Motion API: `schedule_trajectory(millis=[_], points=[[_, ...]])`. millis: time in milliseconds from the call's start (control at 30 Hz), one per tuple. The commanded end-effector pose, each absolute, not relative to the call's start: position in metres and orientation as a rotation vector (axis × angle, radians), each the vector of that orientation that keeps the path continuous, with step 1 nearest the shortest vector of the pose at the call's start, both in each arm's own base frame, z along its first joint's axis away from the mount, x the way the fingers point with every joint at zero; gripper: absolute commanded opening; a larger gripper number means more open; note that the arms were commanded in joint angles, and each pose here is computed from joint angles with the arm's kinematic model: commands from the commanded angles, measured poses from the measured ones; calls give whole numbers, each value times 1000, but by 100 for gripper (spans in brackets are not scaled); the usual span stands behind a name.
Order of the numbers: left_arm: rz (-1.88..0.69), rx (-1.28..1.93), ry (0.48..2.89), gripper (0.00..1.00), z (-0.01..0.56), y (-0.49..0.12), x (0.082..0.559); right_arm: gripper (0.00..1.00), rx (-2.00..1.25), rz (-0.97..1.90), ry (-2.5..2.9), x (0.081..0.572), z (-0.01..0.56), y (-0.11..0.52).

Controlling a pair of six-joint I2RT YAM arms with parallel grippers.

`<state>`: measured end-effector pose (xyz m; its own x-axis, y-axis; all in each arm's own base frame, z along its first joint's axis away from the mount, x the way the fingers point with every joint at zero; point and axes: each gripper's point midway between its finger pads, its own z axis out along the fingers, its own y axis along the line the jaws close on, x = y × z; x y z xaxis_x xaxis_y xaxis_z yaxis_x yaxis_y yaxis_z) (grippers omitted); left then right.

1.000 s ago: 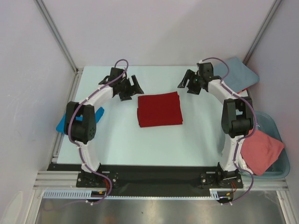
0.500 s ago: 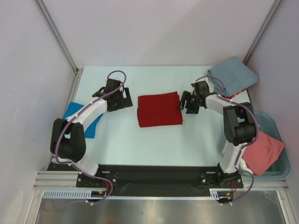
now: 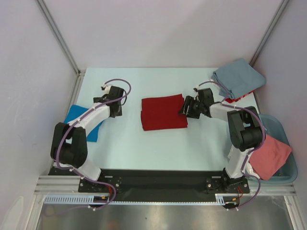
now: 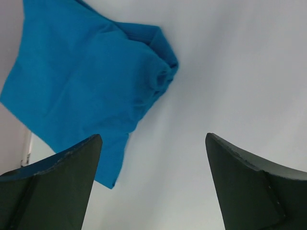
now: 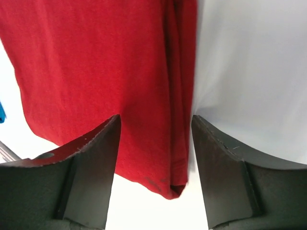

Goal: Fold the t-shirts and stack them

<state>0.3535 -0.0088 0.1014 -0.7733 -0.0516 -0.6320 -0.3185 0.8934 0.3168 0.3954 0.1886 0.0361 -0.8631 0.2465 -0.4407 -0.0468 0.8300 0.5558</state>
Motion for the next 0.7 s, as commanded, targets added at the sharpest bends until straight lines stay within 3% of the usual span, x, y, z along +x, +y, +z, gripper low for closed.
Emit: schedule_trajectory(millis=[0, 367, 500, 600, 667], points=[[772, -224, 2387, 94, 96, 18, 348, 65, 177, 788, 2529, 384, 20, 189], [873, -182, 2488, 80, 40, 39, 341, 60, 195, 823, 2471, 384, 30, 191], [948, -230, 2491, 57, 37, 50, 338, 56, 193, 835, 2483, 383, 25, 192], [1022, -267, 2501, 54, 34, 60, 335, 52, 181, 857, 2498, 381, 21, 196], [1023, -281, 2510, 50, 30, 61, 334, 39, 179, 862, 2506, 380, 19, 196]])
